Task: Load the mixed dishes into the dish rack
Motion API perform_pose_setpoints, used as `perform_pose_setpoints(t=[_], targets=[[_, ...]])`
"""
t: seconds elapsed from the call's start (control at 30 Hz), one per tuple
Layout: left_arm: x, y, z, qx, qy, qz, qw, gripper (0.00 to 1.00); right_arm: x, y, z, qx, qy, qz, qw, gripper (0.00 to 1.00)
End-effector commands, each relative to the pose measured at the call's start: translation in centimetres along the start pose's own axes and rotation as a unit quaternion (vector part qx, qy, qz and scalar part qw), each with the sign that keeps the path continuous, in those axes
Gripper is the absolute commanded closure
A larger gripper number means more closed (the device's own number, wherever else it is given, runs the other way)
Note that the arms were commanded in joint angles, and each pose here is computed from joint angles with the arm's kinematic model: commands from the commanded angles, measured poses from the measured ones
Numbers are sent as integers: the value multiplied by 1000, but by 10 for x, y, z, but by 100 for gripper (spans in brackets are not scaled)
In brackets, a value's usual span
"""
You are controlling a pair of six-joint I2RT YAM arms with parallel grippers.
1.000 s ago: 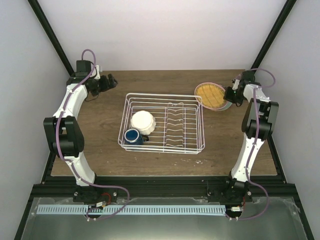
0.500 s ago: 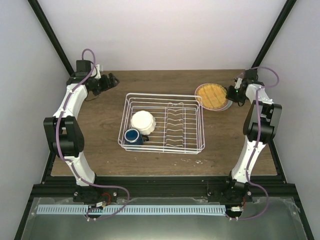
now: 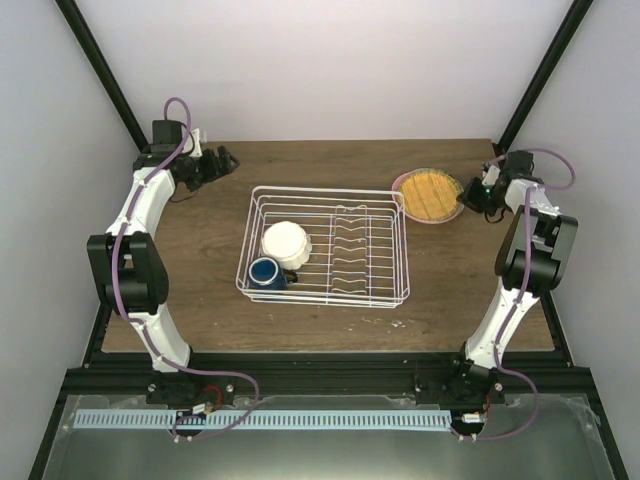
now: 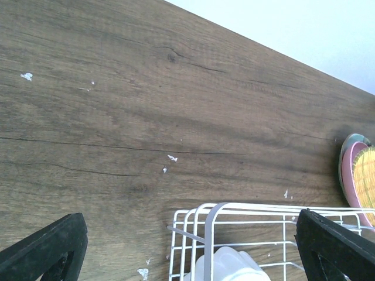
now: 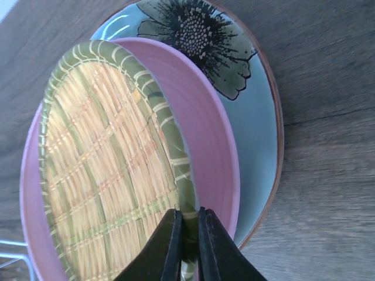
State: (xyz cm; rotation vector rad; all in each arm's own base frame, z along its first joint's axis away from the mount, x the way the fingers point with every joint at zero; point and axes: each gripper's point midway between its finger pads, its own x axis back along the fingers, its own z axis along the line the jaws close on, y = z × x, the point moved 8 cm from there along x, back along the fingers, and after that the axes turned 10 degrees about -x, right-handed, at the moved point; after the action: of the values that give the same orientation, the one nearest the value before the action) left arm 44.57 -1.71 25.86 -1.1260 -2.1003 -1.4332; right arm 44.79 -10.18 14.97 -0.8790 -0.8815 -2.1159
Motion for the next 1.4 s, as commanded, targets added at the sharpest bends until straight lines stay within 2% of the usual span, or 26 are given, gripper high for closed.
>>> perform_pose_setpoints(t=[0.0,0.23,0.5,0.9,1.23,1.37], targets=[[1,4,-1,-1,-12,-4,1000,2,21,5,18,-16,107,-16,994,99],[3,5,-16,-23,-43,-8,999,2,31,8,17,-43,156,-36,986,99],[-8,4,-46,-54,-84,2,995,1,47,22,14,-65,157,-80,982,99],[-29,-1,-79,-69,-137,16,988,1,49,20,9,-84,190,-84,975,99],[-64,14,-130,-76,-251,-4,965,1,57,23,18,-61,217,-90,970,99],[-75,16,-145,-72,-289,-19,954,1,68,28,30,-45,257,-93,961,99]])
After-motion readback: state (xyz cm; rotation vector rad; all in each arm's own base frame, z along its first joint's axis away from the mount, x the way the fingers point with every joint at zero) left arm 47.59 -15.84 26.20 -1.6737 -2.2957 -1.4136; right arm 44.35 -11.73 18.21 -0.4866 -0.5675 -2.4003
